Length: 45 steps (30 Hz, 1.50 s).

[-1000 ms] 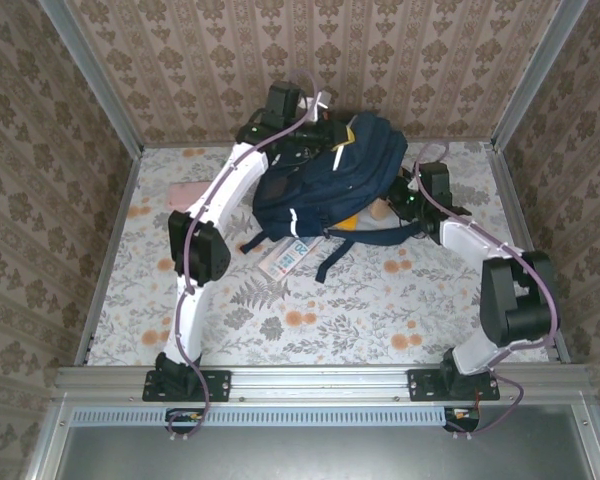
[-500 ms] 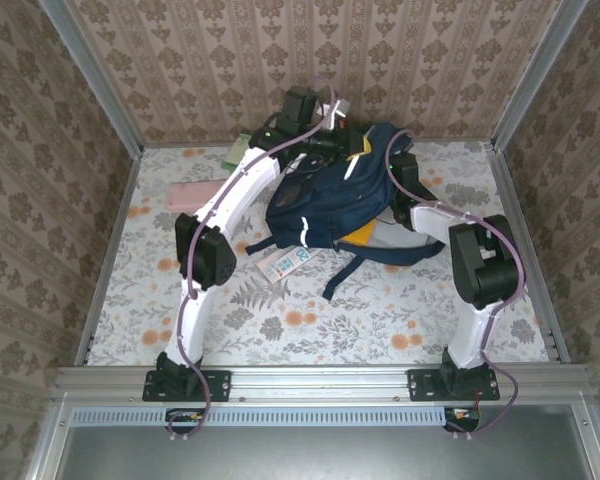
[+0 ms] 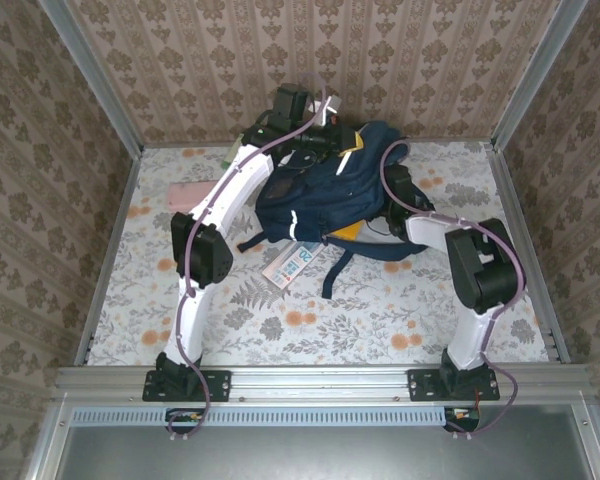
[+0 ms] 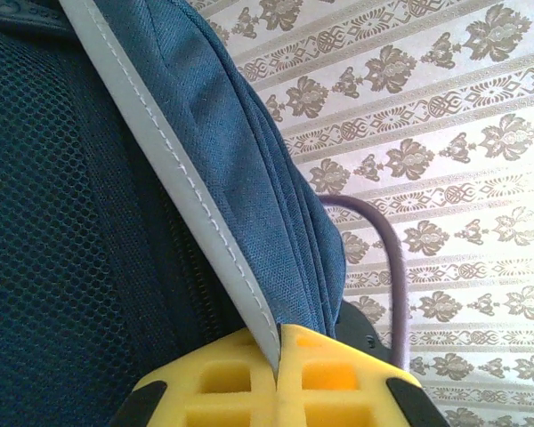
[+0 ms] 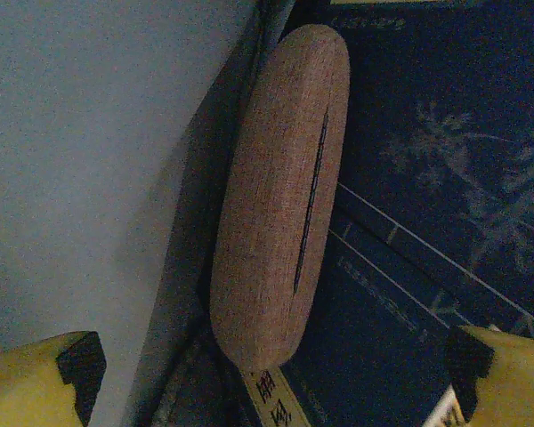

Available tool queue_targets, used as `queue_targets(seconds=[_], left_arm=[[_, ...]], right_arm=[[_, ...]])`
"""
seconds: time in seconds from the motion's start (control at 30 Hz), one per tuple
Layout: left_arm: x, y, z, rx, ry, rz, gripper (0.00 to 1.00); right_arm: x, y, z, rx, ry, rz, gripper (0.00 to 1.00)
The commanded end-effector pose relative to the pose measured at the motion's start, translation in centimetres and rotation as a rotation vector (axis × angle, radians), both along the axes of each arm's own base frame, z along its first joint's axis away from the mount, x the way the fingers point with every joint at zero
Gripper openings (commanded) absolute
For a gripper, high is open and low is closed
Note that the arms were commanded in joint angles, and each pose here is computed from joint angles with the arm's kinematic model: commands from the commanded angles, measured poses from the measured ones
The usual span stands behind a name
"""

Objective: Pack the student bag

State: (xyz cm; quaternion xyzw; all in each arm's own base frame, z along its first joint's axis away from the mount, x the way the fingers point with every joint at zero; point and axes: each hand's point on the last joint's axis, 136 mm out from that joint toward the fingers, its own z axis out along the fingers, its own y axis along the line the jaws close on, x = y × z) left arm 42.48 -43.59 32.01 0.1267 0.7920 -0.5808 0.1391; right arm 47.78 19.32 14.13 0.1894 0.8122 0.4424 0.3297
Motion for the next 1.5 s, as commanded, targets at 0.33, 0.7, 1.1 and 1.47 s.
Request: queue_targets(seconds=[0.33, 0.7, 1.1, 1.47], left_arm=[[-1.1, 1.6, 8.1, -0.127, -0.223, -0.035, 0.0], [-2.7, -0.6, 0.8, 0.06, -0.162, -0.072, 0.35], [-6.2, 14.5, -5.6, 0.315, 0.032, 0.362, 0.52], [-14.5, 24.4, -20.4, 0.415, 0.495, 0.701, 0.58]], right_arm=[[-8.7, -11.4, 0.7, -0.449, 0.108, -0.27, 1.0], [-16.9, -18.7, 9.6, -0.697, -0.121, -0.574, 0.97], [-16.5, -7.8, 9.9, -0.736, -0.249, -0.1, 0.95], [-15.4, -4.8, 7.1, -0.714, -0.214, -0.012, 0.95]])
